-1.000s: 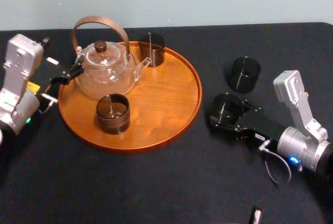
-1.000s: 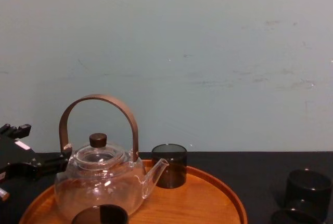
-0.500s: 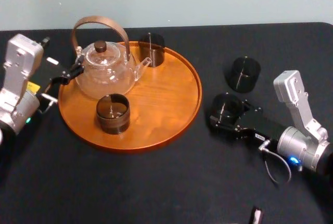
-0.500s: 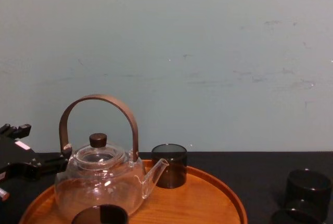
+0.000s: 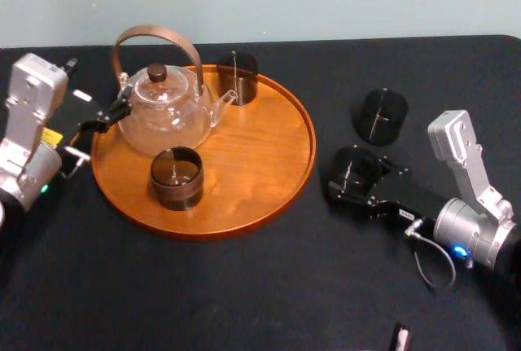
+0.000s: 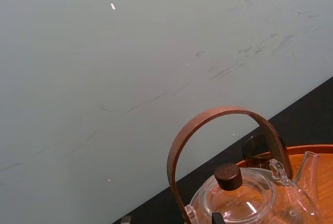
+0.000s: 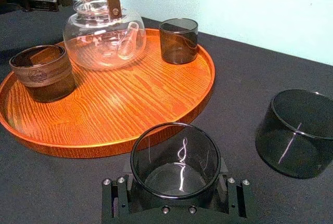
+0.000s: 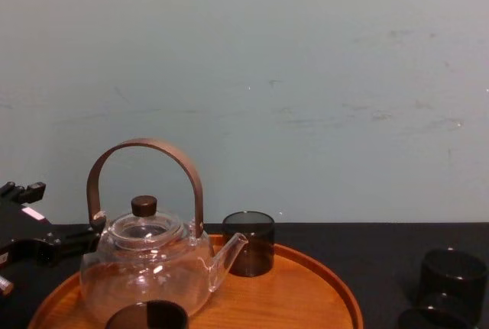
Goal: Pick up the glass from the table and place it on the tray.
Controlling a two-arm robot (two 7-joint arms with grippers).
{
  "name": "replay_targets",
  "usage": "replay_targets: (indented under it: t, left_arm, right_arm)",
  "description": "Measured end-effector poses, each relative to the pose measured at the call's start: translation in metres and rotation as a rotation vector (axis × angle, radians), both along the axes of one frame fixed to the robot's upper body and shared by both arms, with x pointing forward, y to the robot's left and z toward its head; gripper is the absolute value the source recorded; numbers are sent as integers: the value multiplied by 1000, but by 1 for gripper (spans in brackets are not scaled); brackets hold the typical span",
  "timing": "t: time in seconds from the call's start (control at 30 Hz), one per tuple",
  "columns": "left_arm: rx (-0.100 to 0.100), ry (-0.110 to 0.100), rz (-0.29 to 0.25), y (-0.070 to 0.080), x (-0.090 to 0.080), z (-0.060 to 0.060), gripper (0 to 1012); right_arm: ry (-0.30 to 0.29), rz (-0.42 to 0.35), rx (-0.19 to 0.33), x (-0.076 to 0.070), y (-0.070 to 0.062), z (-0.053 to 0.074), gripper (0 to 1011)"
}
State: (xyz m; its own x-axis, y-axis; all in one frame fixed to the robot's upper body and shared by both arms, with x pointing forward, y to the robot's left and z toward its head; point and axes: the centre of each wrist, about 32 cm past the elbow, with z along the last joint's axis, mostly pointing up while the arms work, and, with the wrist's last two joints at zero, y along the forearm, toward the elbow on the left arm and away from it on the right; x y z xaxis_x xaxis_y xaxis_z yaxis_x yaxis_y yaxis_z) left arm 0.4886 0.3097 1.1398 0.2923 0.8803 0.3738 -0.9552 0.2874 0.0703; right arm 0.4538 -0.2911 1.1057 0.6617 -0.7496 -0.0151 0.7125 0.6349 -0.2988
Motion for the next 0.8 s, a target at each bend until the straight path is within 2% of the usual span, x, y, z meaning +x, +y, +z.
replay_targets:
  t: [0.2, 0.47, 0.8]
  left_arm:
    - [0, 0, 0, 0, 0, 0, 1001]
    - [0, 0, 0, 0, 0, 0, 1001]
    - [0, 0, 0, 0, 0, 0, 1001]
  right_arm:
    - [1, 2, 2, 0, 0, 0, 907]
    - [7, 31, 30, 2, -3, 0, 908]
    - [-16, 58, 34, 0, -2, 13, 907]
